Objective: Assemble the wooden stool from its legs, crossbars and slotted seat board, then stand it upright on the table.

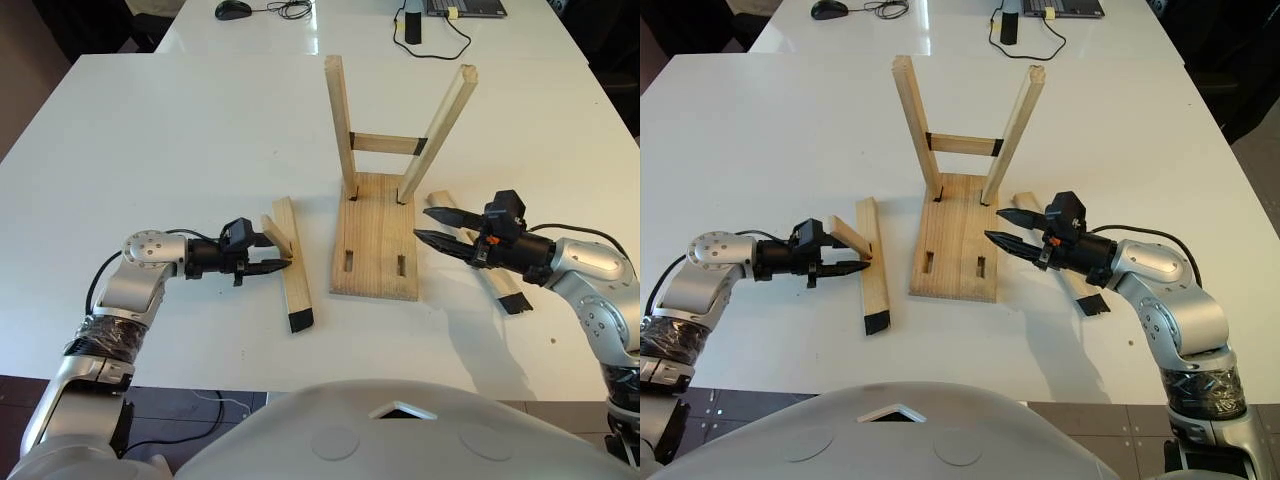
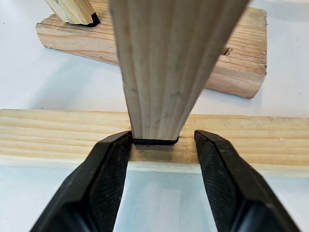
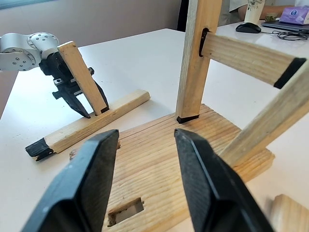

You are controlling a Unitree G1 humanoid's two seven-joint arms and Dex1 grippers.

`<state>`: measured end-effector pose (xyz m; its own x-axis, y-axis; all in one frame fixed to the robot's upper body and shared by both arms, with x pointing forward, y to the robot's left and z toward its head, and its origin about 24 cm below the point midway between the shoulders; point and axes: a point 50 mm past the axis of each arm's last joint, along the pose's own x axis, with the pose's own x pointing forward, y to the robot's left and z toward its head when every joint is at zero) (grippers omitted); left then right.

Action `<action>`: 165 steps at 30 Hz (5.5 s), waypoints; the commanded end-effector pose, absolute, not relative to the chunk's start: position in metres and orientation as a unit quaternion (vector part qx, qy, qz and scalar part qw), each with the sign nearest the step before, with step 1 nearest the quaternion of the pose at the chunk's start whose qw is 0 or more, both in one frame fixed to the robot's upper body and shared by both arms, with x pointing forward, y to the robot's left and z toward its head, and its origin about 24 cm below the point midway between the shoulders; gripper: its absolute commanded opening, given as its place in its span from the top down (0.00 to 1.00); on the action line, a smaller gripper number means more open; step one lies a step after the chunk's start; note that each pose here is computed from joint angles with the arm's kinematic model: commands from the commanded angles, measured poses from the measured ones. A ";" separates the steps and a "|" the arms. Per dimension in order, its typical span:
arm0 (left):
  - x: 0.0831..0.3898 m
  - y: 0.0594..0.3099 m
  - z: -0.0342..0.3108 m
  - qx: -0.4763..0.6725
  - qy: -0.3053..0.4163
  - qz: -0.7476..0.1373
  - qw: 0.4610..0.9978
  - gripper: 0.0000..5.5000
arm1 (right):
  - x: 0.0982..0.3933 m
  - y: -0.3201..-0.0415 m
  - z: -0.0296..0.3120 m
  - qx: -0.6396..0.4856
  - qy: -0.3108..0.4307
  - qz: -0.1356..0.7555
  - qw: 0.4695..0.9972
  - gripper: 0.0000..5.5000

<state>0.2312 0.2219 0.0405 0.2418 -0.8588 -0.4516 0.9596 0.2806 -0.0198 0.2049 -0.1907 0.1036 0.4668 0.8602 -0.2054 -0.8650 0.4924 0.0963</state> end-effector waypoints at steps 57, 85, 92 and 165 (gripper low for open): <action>0.234 0.185 0.086 -0.060 0.105 -0.512 0.850 0.52 | 0.203 -0.188 0.110 -0.023 0.104 0.521 0.847 0.61; 0.160 0.212 0.057 0.192 0.256 -0.617 0.719 0.52 | 0.184 -0.182 0.099 -0.002 0.102 0.488 0.867 0.61; 0.198 0.257 0.107 0.266 0.228 -0.585 0.731 0.52 | 0.175 -0.175 0.092 0.002 0.104 0.473 0.875 0.61; 0.202 0.147 0.222 -0.042 -0.055 -0.698 0.713 0.63 | 0.199 -0.148 0.259 0.101 -0.080 0.709 0.694 0.43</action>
<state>0.2012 0.1472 0.2248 0.0122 -0.9877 0.1556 0.9999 0.0136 0.0074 0.1998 -0.1524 0.2551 0.0221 0.9601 0.2789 -0.9986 0.0076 0.0527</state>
